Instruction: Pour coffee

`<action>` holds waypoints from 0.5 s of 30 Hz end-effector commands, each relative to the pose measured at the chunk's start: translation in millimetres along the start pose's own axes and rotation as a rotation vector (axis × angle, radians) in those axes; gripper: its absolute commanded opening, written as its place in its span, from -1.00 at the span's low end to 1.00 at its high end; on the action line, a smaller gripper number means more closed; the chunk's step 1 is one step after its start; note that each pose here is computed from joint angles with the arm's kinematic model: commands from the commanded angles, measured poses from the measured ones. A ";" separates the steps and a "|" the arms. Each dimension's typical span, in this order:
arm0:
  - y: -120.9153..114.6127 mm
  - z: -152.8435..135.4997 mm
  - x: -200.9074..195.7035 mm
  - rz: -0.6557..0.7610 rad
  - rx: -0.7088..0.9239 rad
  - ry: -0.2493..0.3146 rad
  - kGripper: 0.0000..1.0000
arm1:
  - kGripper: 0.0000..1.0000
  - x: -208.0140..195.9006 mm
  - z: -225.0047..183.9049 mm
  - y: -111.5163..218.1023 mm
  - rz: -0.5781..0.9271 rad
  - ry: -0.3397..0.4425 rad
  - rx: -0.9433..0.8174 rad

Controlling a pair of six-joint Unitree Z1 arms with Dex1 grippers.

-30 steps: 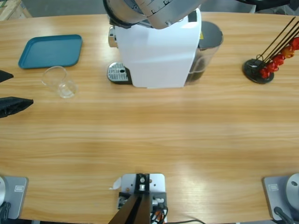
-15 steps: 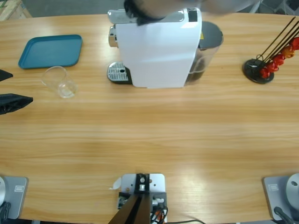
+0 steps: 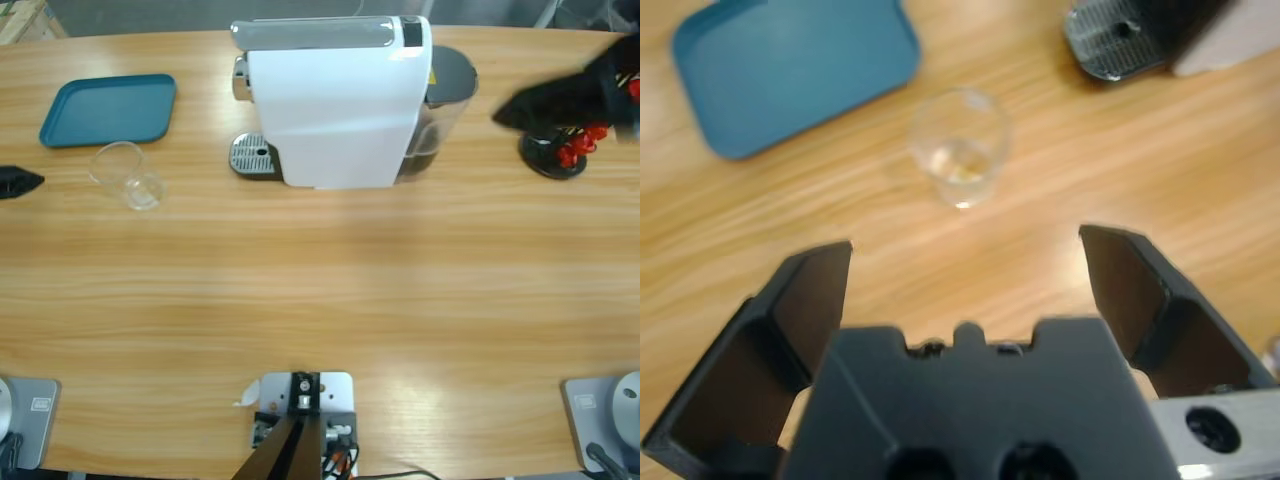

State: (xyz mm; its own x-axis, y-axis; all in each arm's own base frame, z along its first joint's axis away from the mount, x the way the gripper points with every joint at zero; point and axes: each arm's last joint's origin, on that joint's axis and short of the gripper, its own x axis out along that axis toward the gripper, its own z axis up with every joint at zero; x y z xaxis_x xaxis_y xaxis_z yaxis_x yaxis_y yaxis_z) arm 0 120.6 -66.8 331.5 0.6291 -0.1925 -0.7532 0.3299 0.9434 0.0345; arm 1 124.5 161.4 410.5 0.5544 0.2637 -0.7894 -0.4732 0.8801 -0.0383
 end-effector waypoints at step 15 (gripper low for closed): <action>21.3 -9.2 105.8 -0.053 0.206 0.096 0.99 | 1.00 46.0 -30.4 -15.1 -0.022 0.015 0.066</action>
State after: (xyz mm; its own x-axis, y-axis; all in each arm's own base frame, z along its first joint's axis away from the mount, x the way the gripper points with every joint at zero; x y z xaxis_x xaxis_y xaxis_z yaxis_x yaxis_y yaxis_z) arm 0 165.0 -68.3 268.5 0.5703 -0.2298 -0.7886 0.5178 0.8459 0.1279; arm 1 126.3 148.8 374.6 0.5830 0.2748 -0.7646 -0.4313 0.9022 -0.0047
